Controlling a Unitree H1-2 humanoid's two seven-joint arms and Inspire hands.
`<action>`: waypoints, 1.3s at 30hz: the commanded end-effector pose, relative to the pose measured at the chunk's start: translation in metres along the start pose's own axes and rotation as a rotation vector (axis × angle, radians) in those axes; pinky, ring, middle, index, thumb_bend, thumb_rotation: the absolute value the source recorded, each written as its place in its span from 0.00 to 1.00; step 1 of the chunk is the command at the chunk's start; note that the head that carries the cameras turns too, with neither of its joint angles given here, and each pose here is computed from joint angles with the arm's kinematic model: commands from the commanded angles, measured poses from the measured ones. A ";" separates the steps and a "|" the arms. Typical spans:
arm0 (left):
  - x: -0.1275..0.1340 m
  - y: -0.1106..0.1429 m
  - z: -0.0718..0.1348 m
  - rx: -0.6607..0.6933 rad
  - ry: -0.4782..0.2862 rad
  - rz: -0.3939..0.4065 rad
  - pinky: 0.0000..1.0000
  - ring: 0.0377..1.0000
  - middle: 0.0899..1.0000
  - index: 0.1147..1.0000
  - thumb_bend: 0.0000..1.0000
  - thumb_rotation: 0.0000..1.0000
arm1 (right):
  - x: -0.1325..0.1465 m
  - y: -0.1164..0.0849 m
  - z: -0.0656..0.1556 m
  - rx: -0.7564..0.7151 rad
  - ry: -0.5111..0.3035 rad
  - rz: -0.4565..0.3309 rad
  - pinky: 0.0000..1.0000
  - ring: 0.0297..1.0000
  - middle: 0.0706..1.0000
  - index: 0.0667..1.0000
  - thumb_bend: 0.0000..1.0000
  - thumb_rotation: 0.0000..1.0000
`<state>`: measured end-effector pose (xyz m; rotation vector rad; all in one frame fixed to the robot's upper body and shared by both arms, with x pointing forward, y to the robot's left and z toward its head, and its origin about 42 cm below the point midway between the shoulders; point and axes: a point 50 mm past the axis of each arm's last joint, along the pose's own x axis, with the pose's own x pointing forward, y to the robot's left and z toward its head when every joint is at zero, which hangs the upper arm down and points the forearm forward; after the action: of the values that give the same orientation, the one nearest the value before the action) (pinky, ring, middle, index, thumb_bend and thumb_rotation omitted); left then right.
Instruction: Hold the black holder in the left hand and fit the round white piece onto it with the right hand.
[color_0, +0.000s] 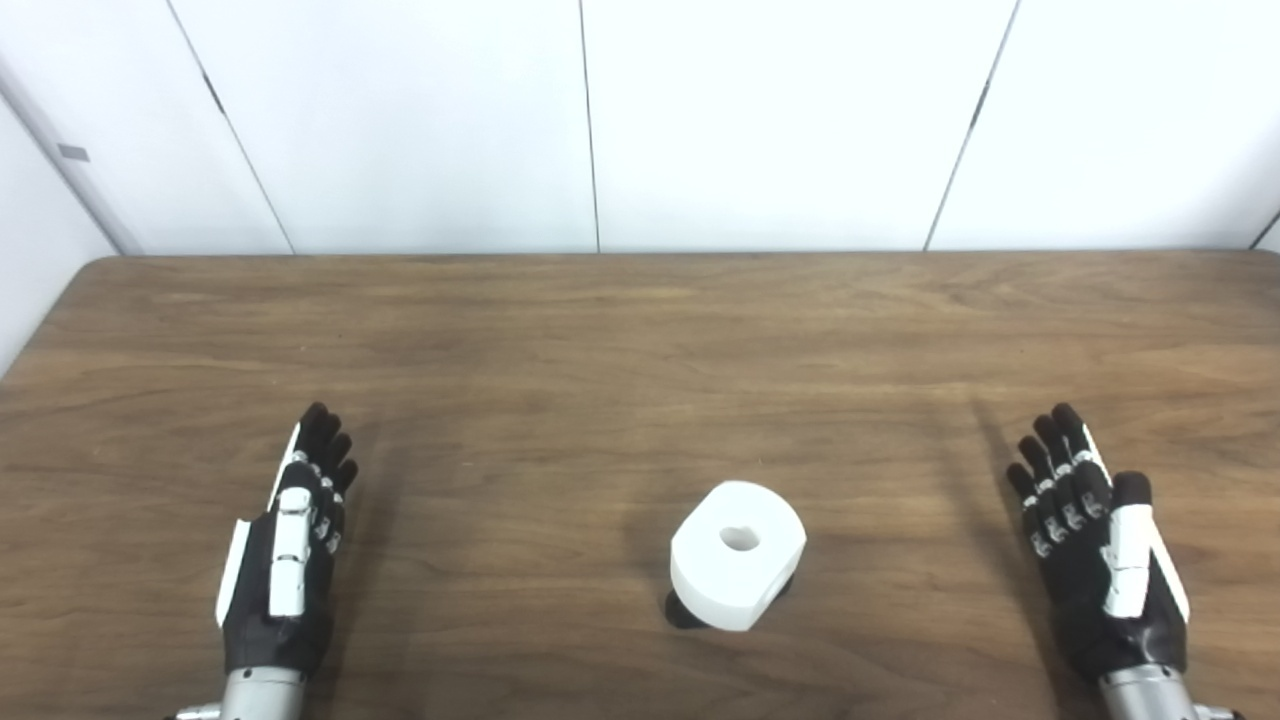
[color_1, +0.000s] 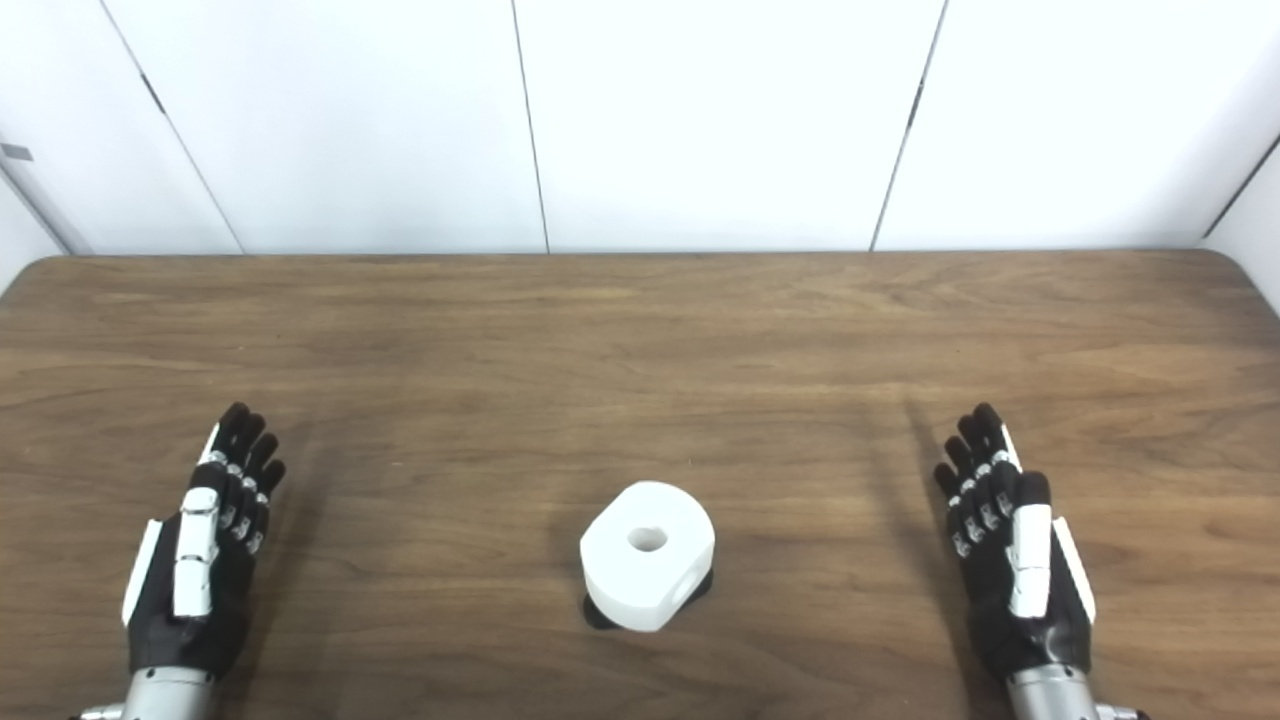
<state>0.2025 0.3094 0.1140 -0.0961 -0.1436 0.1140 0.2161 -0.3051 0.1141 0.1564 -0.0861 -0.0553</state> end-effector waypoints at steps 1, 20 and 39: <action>-0.011 -0.002 -0.002 -0.021 0.013 0.013 1.00 1.00 1.00 1.00 0.46 0.92 | -0.012 -0.002 -0.016 0.007 0.040 -0.045 1.00 1.00 1.00 0.99 0.55 0.96; -0.010 -0.003 0.002 -0.028 0.014 0.008 1.00 1.00 1.00 1.00 0.46 0.89 | -0.010 -0.004 -0.013 0.023 0.053 -0.040 1.00 1.00 1.00 0.99 0.57 0.96; -0.008 -0.001 0.003 -0.035 0.018 0.005 1.00 1.00 1.00 1.00 0.45 0.89 | -0.009 0.000 -0.015 0.018 0.059 -0.037 1.00 1.00 1.00 0.98 0.58 0.97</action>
<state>0.2005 0.3083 0.1144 -0.1141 -0.1181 0.1092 0.2170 -0.3064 0.1138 0.1524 -0.0814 -0.0668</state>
